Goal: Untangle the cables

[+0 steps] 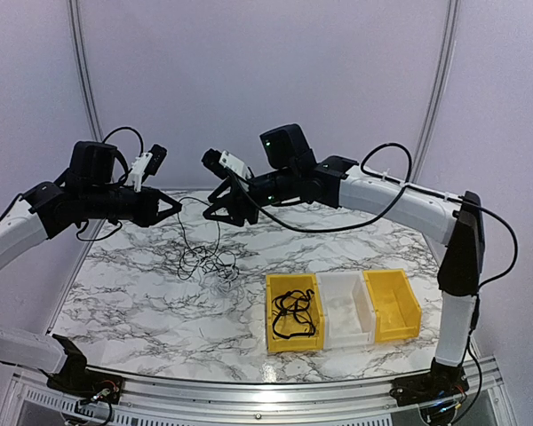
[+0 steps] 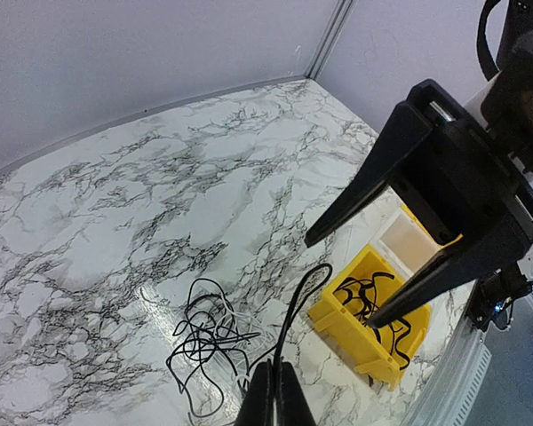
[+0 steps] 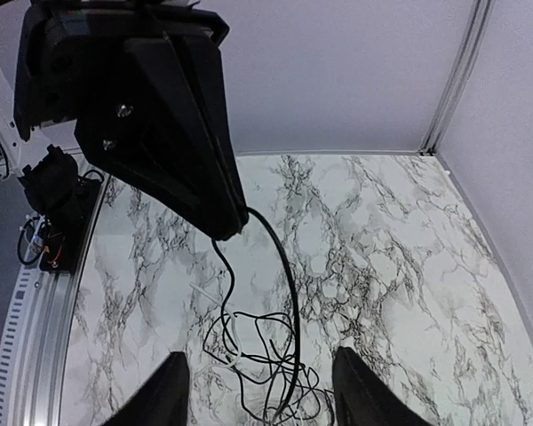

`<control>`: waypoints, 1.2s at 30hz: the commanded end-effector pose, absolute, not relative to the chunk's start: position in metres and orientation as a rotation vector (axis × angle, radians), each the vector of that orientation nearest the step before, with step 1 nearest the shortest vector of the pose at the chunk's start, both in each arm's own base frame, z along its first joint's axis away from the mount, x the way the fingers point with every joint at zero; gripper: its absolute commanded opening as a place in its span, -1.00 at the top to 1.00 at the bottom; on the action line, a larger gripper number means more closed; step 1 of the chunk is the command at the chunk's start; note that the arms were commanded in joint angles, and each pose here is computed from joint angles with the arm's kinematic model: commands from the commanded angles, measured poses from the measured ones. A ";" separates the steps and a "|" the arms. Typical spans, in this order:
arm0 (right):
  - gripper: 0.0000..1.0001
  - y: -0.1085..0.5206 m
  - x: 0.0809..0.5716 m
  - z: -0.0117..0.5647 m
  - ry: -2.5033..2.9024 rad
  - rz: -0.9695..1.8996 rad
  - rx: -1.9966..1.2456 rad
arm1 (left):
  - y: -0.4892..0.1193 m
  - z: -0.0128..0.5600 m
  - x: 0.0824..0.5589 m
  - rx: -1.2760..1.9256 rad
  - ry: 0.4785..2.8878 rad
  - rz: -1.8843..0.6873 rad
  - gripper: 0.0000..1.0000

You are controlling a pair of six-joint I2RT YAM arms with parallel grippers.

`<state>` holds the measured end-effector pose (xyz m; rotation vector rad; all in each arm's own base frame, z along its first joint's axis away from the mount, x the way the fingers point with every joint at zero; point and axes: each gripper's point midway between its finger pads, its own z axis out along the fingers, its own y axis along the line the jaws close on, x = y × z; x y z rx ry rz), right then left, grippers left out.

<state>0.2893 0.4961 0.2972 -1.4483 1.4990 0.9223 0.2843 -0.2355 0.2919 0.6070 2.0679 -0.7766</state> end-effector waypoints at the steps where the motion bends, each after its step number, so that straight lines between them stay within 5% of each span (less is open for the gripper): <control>1: 0.27 0.504 0.301 0.296 1.552 0.917 -1.378 | -0.232 0.299 0.280 0.619 2.049 -0.751 1.00; 3: 0.48 0.507 0.305 0.293 1.561 0.910 -1.369 | -0.231 0.298 0.280 0.617 2.047 -0.746 1.00; 9: 0.68 0.515 0.314 0.292 1.567 0.897 -1.345 | -0.233 0.294 0.286 0.611 2.031 -0.735 1.00; 12: 1.00 0.515 0.314 0.301 1.550 0.898 -1.331 | -0.235 0.287 0.290 0.595 2.035 -0.739 1.00; 14: 1.00 0.514 0.312 0.311 1.531 0.912 -1.321 | -0.235 0.277 0.297 0.575 2.043 -0.726 0.98; 15: 1.00 0.514 0.310 0.318 1.515 0.926 -1.318 | -0.235 0.273 0.301 0.554 2.042 -0.717 0.59; 18: 1.00 0.516 0.302 0.335 1.470 0.981 -1.319 | -0.242 0.263 0.314 0.484 1.965 -0.752 -0.10; 20: 1.00 0.518 0.298 0.342 1.441 1.008 -1.324 | -0.245 0.256 0.323 0.414 1.893 -0.781 -0.20; 27: 1.00 0.520 0.281 0.377 1.330 1.077 -1.336 | -0.250 0.197 0.366 0.206 1.914 -0.747 -0.19; 36: 1.00 0.489 0.259 0.517 1.081 1.105 -1.194 | -0.257 0.091 0.370 0.147 2.122 -0.746 0.41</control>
